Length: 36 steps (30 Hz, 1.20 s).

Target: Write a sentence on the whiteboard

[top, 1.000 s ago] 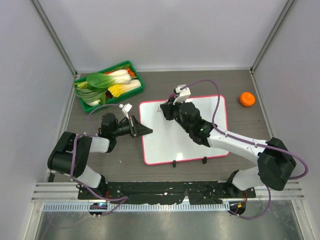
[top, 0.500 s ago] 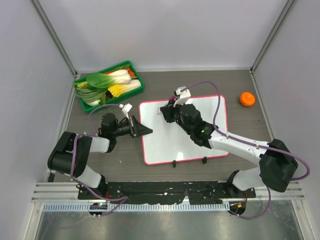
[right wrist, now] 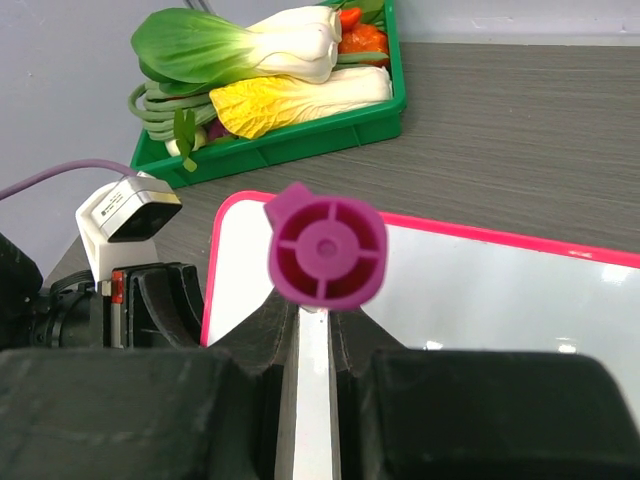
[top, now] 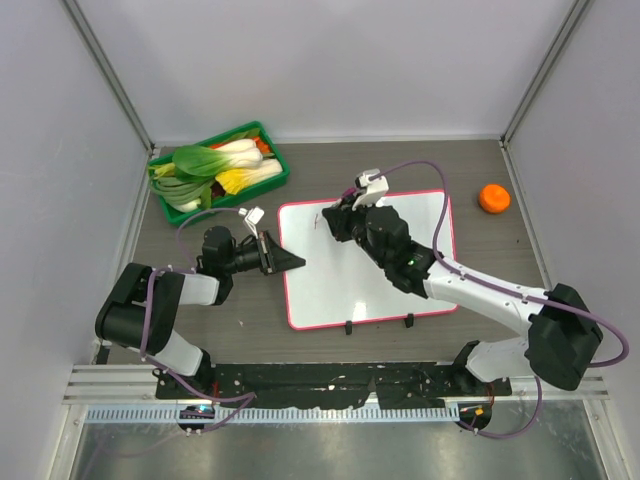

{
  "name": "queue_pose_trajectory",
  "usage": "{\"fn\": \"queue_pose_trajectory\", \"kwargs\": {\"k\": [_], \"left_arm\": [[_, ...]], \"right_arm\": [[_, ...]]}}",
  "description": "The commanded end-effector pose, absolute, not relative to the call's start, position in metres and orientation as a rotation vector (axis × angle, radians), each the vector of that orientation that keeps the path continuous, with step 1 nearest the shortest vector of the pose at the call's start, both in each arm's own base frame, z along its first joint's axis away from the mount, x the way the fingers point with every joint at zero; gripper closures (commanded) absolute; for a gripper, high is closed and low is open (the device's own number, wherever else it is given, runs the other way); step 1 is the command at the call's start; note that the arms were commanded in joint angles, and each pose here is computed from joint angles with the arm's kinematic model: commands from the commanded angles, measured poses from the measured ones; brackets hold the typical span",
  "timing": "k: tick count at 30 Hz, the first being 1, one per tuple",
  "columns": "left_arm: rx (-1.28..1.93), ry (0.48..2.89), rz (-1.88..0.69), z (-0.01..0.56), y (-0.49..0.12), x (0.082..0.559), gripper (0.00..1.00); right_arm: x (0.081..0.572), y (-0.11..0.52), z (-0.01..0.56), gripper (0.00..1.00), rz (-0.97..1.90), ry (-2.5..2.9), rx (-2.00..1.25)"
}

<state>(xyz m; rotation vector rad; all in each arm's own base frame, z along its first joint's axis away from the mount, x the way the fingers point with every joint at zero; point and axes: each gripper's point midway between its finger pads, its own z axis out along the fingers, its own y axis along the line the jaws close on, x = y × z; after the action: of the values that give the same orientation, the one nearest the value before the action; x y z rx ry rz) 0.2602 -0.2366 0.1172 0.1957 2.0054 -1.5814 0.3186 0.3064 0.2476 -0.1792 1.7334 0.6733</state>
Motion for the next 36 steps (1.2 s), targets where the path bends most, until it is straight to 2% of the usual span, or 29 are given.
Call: {"fn": "queue_pose_trajectory", "kwargs": {"k": [1,36], "left_arm": [[0.131,2.159,-1.441,0.068,-0.228,0.258,1.00],[0.133,2.160,-1.455,0.068,-0.229,0.257,1.00]], "right_arm": [[0.330,0.312,0.275,0.99,0.673,1.667,-0.132],[0.345,0.288,0.240,0.99,0.535,1.747,-0.095]]}}
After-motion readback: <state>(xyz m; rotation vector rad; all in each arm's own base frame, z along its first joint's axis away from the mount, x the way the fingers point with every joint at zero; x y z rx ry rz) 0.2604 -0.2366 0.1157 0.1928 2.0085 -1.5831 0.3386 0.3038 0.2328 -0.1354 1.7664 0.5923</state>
